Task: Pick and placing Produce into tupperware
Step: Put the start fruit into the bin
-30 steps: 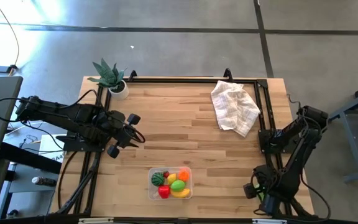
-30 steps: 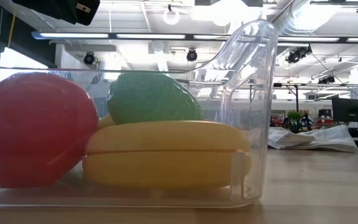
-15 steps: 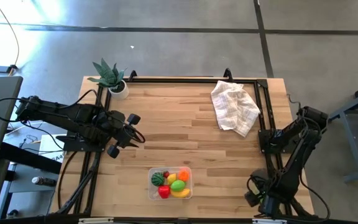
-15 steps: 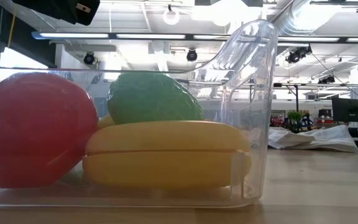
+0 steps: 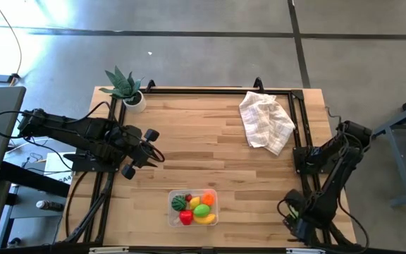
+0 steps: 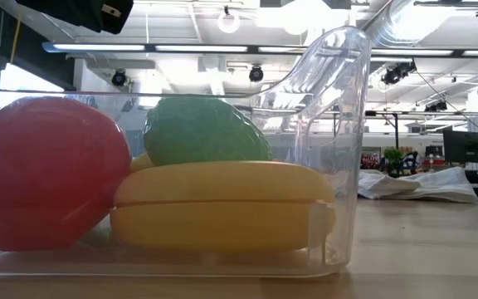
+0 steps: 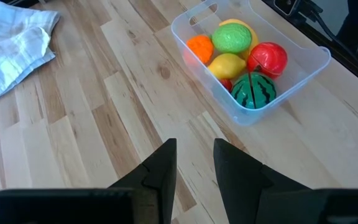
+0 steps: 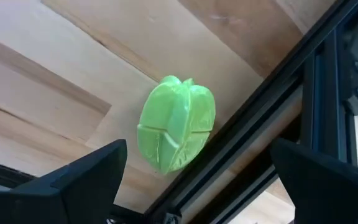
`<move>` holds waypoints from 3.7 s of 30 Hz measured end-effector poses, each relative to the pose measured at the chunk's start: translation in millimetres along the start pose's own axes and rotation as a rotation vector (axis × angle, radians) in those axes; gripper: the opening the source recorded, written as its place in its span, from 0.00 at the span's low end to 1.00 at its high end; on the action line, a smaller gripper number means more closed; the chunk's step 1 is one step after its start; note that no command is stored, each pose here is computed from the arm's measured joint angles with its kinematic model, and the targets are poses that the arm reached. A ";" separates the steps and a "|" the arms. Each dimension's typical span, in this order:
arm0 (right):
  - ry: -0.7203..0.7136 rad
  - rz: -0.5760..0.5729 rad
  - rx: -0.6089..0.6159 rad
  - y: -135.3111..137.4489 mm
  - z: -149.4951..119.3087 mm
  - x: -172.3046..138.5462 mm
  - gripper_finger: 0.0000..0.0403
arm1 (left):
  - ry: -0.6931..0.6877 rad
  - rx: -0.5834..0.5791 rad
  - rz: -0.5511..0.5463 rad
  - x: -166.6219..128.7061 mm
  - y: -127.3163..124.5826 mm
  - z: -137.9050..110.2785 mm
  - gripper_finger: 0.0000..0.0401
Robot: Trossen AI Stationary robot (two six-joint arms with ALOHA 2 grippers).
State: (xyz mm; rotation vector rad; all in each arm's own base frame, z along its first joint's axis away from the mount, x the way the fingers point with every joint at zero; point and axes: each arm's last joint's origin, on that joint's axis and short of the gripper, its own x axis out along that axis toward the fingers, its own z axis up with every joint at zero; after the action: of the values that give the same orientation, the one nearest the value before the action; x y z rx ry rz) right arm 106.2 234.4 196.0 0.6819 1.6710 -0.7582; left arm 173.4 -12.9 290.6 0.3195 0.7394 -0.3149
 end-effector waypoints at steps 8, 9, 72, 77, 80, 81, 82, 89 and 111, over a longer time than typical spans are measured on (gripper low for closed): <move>0.007 0.000 -0.083 14.7 6.0 11.4 0.97 | 0.000 0.000 0.000 0.0 0.1 0.0 0.24; 0.006 -0.003 -0.091 15.6 7.3 12.2 0.97 | 0.000 0.000 0.000 0.0 0.1 0.0 0.24; 0.040 -0.060 -0.001 34.7 7.8 42.2 0.87 | 0.000 0.000 0.000 0.0 0.0 0.0 0.24; 0.047 -0.039 -0.006 36.7 7.1 42.2 0.85 | 0.000 0.000 0.000 0.0 0.0 0.0 0.24; 0.057 0.007 0.028 41.9 6.3 42.5 0.83 | 0.000 0.000 0.000 0.0 0.0 0.0 0.24; 0.063 0.021 0.028 43.5 5.6 42.1 0.82 | 0.000 0.000 0.000 0.0 0.1 0.0 0.24; 0.064 0.018 0.033 43.3 5.9 41.9 0.82 | 0.000 0.000 0.000 0.0 0.0 0.0 0.24; 0.059 0.004 0.038 43.5 6.7 44.8 0.79 | 0.000 0.000 0.000 0.0 0.0 0.0 0.24; 0.102 0.022 0.089 46.3 4.4 44.6 0.79 | 0.000 0.000 0.000 0.0 0.0 0.0 0.24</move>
State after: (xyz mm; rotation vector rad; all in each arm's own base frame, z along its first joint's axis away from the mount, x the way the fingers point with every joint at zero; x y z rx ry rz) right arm 135.1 262.2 145.6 0.8118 1.7274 -0.7973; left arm 173.4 -12.9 290.6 0.3191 0.7391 -0.3146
